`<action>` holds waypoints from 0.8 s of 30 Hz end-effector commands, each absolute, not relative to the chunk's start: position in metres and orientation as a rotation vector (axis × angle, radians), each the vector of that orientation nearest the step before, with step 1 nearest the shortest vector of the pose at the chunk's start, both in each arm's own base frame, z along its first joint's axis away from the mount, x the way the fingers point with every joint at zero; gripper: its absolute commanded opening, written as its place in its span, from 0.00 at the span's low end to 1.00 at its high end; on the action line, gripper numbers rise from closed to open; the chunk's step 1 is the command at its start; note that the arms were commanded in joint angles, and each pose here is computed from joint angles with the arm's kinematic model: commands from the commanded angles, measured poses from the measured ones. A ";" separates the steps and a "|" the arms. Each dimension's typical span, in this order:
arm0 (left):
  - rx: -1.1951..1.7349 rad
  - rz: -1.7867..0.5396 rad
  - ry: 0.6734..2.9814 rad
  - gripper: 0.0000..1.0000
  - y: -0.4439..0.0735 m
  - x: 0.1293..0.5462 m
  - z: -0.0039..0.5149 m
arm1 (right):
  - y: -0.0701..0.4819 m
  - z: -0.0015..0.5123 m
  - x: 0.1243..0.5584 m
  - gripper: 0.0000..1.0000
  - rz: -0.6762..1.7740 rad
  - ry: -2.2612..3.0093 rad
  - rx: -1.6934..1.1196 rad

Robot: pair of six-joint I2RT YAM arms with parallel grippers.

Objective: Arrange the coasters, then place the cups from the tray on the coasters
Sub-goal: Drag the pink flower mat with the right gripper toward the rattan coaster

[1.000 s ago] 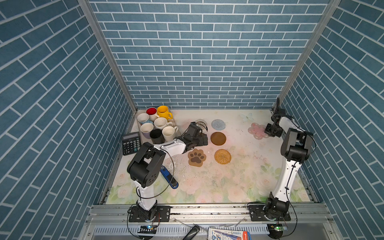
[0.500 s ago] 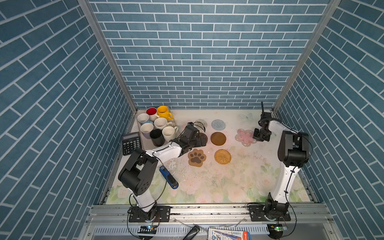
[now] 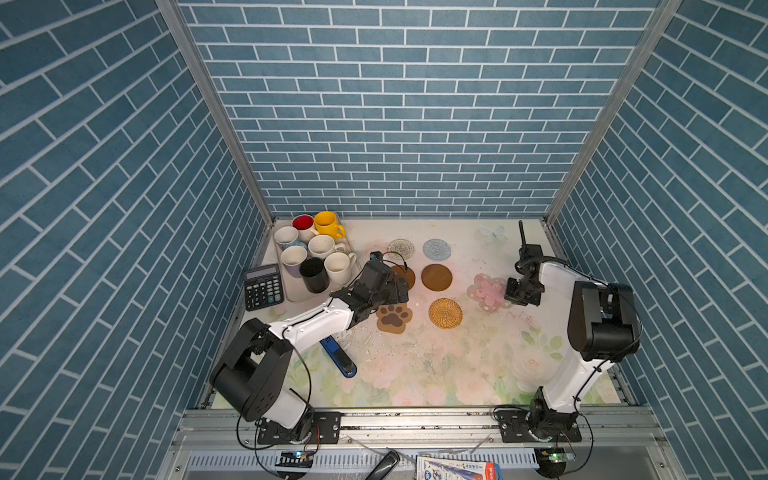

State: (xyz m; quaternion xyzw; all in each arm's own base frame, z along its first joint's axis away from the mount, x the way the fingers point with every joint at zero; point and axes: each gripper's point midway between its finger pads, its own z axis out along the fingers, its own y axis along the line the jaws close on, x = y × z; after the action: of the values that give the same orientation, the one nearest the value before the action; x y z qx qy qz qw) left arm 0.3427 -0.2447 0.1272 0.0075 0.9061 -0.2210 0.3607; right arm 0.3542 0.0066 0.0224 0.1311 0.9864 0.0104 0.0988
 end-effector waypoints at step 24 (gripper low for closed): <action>0.131 -0.422 2.376 0.99 -0.239 0.287 0.136 | 0.034 0.092 0.339 0.68 -0.023 2.823 0.260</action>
State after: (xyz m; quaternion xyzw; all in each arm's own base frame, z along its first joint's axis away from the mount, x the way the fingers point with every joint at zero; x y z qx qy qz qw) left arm 0.2881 -0.2427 0.1341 0.0442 0.9168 -0.1787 0.3543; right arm 0.3137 0.0361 0.0823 0.0914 0.9856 -0.0107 0.1422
